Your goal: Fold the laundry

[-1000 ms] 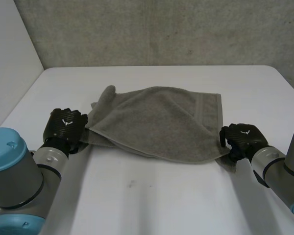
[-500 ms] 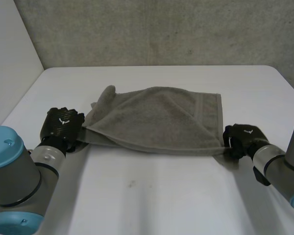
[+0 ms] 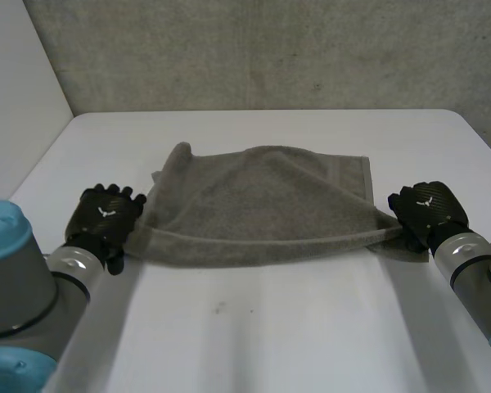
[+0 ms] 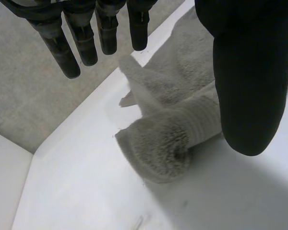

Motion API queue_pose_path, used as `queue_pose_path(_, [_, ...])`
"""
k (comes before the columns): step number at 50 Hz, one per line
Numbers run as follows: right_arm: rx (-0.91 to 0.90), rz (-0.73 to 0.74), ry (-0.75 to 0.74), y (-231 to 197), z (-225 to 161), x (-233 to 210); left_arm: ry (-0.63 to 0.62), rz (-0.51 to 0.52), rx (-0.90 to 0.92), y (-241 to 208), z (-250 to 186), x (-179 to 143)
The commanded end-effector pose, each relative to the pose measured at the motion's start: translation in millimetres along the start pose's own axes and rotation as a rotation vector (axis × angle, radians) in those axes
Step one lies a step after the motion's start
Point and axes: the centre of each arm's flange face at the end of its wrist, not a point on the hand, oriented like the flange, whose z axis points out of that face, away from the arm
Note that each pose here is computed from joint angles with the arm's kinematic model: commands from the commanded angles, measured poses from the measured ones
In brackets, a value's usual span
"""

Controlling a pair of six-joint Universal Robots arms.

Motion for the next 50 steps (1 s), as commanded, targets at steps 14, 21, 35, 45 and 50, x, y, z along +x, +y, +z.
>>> queue_pose_path(14, [-0.002, 0.004, -0.017, 1.3, 0.0, -3.0, 0.183, -0.329, -0.029, 0.0, 42.5, -38.3])
queue_pose_path(21, [-0.015, 0.006, -0.027, 5.2, -1.7, -6.1, 0.179, -0.335, -0.039, -5.9, 62.2, -47.4])
queue_pose_path(35, [-0.019, 0.007, -0.029, 6.2, -2.4, -6.9, 0.080, -0.320, -0.174, 11.3, 90.1, -51.8])
queue_pose_path(45, [-0.021, 0.008, -0.030, 7.0, -1.1, -6.7, 0.137, -0.312, -0.253, 15.6, 75.9, -34.6])
queue_pose_path(50, [-0.024, 0.008, -0.034, 8.0, -0.9, -7.9, 0.143, -0.313, -0.262, 18.8, 73.6, -31.8])
